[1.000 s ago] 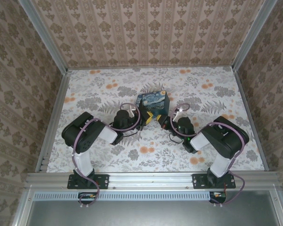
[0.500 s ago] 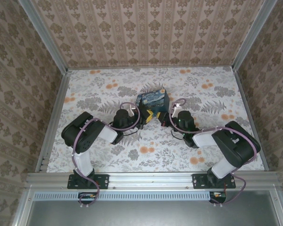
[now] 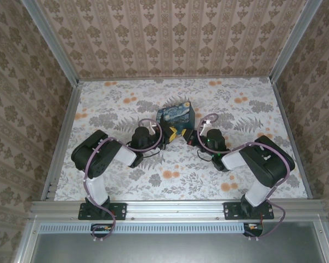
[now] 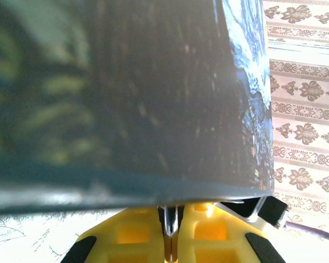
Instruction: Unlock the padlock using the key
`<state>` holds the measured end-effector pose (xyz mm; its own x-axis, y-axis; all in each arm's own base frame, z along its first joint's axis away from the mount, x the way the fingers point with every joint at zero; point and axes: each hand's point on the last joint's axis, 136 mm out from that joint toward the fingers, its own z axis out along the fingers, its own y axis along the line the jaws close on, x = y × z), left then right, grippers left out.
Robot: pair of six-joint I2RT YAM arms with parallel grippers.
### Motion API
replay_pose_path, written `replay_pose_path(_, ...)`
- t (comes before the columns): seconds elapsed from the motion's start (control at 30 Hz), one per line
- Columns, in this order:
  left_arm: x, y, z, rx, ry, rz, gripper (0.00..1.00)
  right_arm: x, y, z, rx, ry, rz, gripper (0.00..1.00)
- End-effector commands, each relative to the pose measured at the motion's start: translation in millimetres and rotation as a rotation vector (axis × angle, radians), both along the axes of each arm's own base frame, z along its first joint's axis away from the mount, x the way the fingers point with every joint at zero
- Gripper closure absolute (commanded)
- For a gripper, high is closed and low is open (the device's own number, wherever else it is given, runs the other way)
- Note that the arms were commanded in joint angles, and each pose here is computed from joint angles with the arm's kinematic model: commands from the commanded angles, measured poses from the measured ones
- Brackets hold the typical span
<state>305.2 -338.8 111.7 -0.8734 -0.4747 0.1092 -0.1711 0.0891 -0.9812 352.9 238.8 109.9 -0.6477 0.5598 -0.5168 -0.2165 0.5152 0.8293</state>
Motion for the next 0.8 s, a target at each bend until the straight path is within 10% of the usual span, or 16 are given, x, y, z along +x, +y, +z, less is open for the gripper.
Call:
replay_pose_path(0.0,-50.9,-34.5,44.1,-0.115,-0.104,-0.279,1.0,3.4,23.7,32.1,0.129,-0.032,0.08,1.0)
replay_pose_path(0.3,-45.8,-27.6,43.8,-0.112,-0.108,-0.276,1.0,-0.6,6.0,1.0,-0.223,-0.066,0.095,1.0)
replay_pose_path(0.77,-41.3,-17.9,38.6,-0.099,-0.101,-0.253,1.0,0.8,-11.9,-0.8,-0.239,-0.065,0.051,1.0)
